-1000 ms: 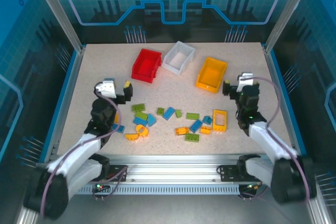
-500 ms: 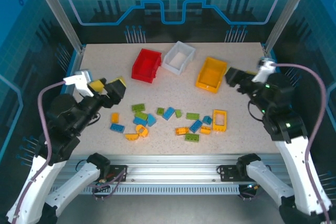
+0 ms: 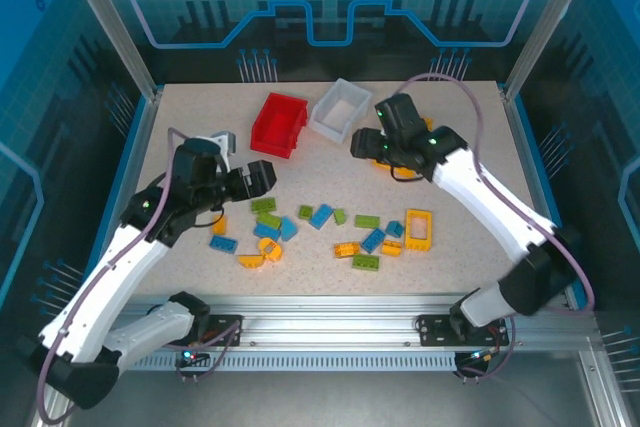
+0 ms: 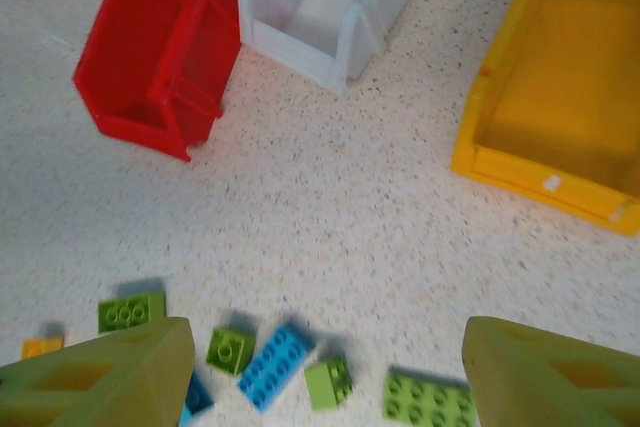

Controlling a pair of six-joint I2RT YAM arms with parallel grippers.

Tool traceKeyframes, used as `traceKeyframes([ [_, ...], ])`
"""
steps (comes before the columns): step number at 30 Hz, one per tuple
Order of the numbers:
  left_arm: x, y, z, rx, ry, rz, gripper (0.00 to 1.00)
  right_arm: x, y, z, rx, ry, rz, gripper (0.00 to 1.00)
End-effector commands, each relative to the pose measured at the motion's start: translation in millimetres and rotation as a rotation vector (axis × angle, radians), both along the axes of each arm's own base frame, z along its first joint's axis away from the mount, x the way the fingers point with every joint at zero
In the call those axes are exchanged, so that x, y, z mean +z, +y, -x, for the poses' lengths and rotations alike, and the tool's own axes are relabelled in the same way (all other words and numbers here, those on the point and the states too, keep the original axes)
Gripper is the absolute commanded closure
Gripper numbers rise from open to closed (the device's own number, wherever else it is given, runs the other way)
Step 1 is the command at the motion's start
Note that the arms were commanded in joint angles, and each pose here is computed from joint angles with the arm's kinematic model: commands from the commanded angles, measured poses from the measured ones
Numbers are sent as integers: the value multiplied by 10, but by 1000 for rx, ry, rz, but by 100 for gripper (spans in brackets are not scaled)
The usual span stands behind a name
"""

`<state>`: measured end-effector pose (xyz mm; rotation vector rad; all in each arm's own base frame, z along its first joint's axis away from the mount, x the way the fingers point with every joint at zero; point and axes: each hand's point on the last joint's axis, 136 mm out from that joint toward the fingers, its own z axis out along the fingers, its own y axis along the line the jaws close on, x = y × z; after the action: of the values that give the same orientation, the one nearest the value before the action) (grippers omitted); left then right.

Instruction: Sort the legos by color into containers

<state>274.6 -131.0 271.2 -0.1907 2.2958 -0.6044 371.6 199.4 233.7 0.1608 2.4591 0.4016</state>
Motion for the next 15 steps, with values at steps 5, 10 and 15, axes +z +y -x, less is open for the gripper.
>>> traceKeyframes([
  [5, 237, -231, -464, -66, -166, -19, 7, -299, -3, -859, -142, 42, -123, 29],
  [10, 131, -319, -660, -79, -152, -38, 8, -599, 47, -1363, -164, 77, -130, 28],
  [15, 40, -355, -778, -96, -158, -60, 12, -865, 171, -1772, -156, 104, -107, 31],
])
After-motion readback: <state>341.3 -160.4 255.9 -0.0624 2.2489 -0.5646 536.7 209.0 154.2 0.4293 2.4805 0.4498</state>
